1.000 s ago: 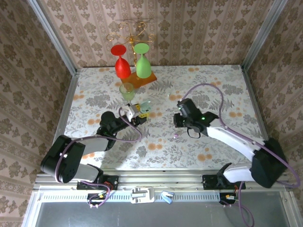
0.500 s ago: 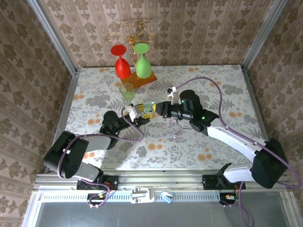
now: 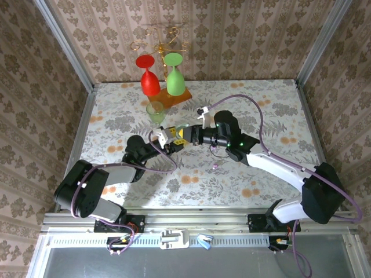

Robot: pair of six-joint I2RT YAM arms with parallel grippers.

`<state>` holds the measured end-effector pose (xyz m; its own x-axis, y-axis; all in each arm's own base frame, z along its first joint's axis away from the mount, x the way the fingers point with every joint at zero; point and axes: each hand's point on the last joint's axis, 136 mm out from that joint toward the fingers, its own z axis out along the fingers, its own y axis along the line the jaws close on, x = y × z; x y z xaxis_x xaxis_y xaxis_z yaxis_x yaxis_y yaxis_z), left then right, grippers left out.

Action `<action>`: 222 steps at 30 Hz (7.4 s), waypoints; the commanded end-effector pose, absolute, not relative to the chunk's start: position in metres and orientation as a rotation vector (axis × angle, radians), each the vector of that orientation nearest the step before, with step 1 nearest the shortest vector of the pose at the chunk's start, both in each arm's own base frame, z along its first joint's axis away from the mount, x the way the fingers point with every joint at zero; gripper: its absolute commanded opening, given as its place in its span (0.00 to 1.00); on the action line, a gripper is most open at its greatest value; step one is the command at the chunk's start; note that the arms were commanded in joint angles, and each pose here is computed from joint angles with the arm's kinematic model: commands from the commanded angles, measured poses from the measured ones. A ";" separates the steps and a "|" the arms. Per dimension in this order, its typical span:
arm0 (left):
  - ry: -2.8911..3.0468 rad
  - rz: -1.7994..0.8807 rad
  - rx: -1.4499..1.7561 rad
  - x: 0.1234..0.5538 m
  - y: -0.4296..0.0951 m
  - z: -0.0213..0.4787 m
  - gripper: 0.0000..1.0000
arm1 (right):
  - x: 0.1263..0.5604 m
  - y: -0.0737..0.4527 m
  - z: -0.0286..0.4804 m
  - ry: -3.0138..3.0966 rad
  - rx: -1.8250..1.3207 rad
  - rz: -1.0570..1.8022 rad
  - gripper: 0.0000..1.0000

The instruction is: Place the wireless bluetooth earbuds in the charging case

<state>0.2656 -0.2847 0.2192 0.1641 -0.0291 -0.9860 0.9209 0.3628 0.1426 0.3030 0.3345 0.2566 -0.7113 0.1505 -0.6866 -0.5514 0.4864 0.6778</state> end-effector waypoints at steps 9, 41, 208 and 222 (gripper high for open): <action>1.143 -0.880 0.958 0.263 -0.290 0.238 0.21 | 0.312 0.346 0.251 2.020 -0.310 1.279 0.13; 1.142 -0.856 0.952 0.264 -0.287 0.237 0.21 | 0.299 0.305 0.289 1.926 -0.299 1.096 0.35; 1.283 -0.566 0.676 0.272 -0.210 0.256 0.20 | 0.293 0.266 0.037 2.746 -0.203 0.317 0.20; 1.281 -0.601 0.695 0.277 -0.220 0.254 0.20 | 0.266 0.274 0.031 2.787 -0.175 0.492 0.35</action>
<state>0.2788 -0.2152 0.2316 0.1435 0.0275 -0.9893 0.7303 0.6716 0.1246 0.2696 0.2605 0.0214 -0.9455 -0.0750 -0.3167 -0.1609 0.9535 0.2547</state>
